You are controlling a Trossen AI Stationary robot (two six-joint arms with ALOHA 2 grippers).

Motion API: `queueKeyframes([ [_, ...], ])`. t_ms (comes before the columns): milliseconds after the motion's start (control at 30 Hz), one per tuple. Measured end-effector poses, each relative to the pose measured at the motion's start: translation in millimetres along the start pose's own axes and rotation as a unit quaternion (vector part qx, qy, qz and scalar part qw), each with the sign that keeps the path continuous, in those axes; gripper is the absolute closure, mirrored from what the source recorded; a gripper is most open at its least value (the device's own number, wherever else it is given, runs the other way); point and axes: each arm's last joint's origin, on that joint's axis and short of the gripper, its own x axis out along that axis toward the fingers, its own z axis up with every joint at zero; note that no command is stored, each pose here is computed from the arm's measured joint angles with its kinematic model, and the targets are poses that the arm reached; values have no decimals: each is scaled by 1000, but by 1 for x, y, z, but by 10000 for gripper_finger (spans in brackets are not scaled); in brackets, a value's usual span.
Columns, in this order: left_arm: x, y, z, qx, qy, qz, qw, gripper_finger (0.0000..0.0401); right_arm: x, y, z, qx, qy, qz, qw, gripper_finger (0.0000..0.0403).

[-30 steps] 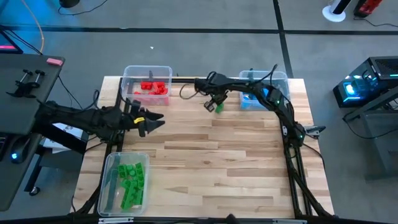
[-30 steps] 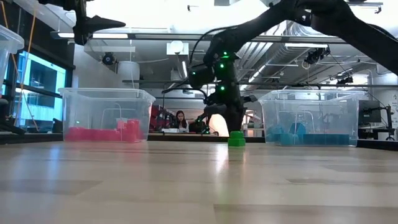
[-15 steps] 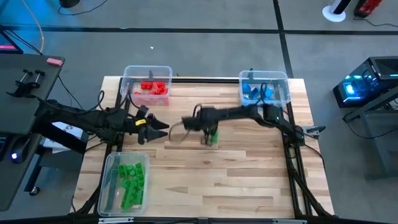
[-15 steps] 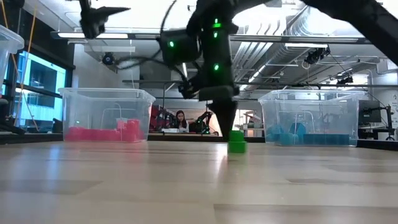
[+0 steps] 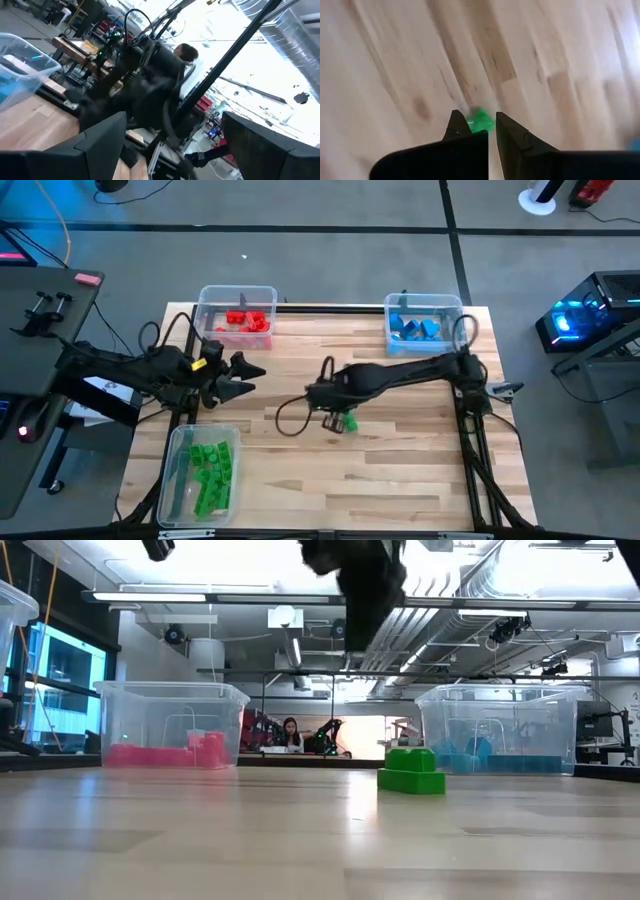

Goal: Sort blocks
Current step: Put the green game piece into the bottom left transparent bin

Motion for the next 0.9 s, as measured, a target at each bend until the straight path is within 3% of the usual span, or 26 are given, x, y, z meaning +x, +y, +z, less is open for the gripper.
queueKeyframes([
  [67, -1, 0, 1, 0, -4, 0, 1000, 87, -13, -1, -4, 106, -6, 9, 994, 403],
  [167, 0, 2, 2, 1, -4, 6, 1000, 87, -18, 8, -14, 177, 7, 3, 984, 402],
  [300, 1, 4, 0, 3, 9, 3, 1000, 87, -8, 25, -31, 216, 31, -11, 976, 384],
  [433, 3, 4, -3, 3, 36, -22, 999, 87, 22, 32, -51, 252, 93, -24, 963, 334],
  [500, 4, 4, -4, 3, 45, -28, 999, 87, 37, 29, -55, 264, 121, -13, 957, 298],
  [700, 6, 4, -7, 10, 60, -37, 997, 87, 66, 9, -42, 290, 101, 16, 952, 199],
  [900, 7, 7, -10, -1, 76, -28, 997, 87, 85, -7, -52, 315, 153, 1, 937, 170],
])
